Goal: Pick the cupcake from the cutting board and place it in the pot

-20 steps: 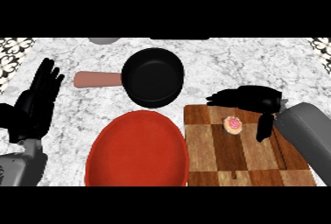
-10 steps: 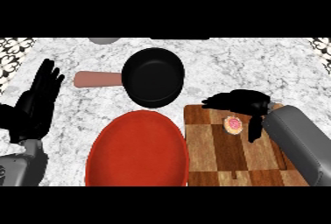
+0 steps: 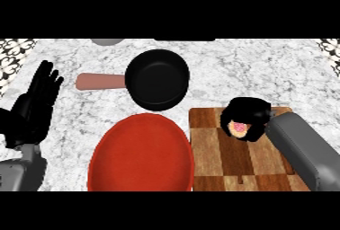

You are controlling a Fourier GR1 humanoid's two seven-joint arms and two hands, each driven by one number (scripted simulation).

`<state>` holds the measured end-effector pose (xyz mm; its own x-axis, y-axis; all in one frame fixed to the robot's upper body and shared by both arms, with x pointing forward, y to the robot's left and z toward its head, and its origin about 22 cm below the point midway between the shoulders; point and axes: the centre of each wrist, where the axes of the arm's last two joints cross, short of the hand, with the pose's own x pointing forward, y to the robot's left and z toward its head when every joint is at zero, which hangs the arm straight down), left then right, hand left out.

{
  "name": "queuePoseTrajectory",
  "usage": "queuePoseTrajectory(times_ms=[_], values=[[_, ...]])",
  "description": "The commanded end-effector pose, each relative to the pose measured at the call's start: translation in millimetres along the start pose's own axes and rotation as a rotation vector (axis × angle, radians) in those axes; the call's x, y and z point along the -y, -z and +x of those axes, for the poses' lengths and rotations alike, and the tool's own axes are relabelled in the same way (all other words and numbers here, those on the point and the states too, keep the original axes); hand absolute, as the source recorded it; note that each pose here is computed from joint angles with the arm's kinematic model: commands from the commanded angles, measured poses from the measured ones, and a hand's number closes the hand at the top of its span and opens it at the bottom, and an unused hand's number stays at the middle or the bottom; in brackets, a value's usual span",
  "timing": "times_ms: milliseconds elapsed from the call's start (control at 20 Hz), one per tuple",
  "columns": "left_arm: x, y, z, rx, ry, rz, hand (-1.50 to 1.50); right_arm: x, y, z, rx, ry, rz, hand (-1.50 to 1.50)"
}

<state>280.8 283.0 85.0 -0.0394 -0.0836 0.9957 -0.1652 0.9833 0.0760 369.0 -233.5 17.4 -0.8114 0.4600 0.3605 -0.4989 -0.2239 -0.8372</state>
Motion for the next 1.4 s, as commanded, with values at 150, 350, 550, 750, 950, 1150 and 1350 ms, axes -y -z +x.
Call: queuePoseTrajectory(times_ms=[150,350,550,750,950,1150,1350], values=[[-25,9,19,0.012,-0.012,0.006,0.0,-11,-14,-6,0.041,-0.013,0.025,1.5],[4,9,0,-0.002,0.004,-0.015,0.0,22,131,86,-0.142,0.143,-0.121,1.5],[7,8,-4,-0.013,0.0,-0.033,0.0,26,132,89,-0.316,0.185,-0.211,1.5],[19,11,-3,-0.021,-0.014,-0.068,0.0,48,131,98,-0.468,0.224,-0.353,1.5],[25,12,-3,-0.006,-0.005,-0.086,0.0,94,124,116,-0.569,0.245,-0.632,1.5],[26,12,-4,-0.009,0.009,-0.101,0.0,139,119,142,-0.662,0.249,-0.903,1.5],[35,14,-4,-0.004,0.003,-0.125,0.0,172,123,175,-0.755,0.224,-1.118,1.5]])
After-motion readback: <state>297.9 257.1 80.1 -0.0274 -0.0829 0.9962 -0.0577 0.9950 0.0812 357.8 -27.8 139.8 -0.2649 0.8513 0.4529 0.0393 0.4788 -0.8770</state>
